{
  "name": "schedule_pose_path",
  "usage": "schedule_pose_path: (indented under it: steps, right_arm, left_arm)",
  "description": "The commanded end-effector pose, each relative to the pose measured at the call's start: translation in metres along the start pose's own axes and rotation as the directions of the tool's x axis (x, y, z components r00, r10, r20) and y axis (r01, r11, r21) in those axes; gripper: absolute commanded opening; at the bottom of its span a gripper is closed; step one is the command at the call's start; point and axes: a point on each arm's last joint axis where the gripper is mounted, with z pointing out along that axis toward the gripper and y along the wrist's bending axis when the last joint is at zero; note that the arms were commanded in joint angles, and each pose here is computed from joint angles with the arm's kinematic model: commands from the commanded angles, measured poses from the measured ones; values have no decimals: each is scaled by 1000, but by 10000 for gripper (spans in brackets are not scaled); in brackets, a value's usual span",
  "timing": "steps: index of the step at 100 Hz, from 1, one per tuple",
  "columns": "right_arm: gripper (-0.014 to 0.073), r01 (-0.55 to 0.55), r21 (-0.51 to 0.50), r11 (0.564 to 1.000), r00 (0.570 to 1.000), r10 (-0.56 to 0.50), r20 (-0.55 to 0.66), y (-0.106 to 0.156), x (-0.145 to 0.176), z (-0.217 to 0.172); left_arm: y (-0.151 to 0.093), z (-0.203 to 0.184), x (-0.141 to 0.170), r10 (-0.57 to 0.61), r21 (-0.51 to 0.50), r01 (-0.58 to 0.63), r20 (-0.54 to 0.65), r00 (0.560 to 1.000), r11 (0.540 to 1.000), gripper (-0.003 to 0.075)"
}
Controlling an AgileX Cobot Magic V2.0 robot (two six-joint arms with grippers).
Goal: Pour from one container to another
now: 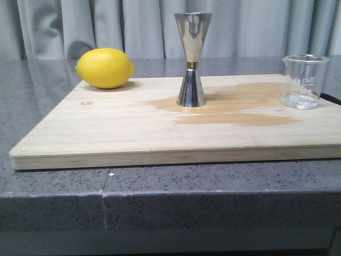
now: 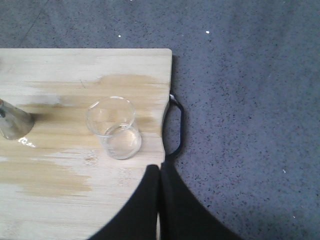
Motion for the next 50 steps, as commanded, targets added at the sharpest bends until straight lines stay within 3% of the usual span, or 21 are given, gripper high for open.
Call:
schedule_pose_path:
  steps: [1,50]
  right_arm:
    - [-75,1,7,1000,994,-1,106,0,-14,-7]
    - [-75,1,6,1000,995,-1,99,0,-14,-7]
  left_arm:
    - [-1,-3,-4,-17,15,14,163,986,1000,-19]
    - [-1,-2,-3,-17,15,15,146,989,1000,-19]
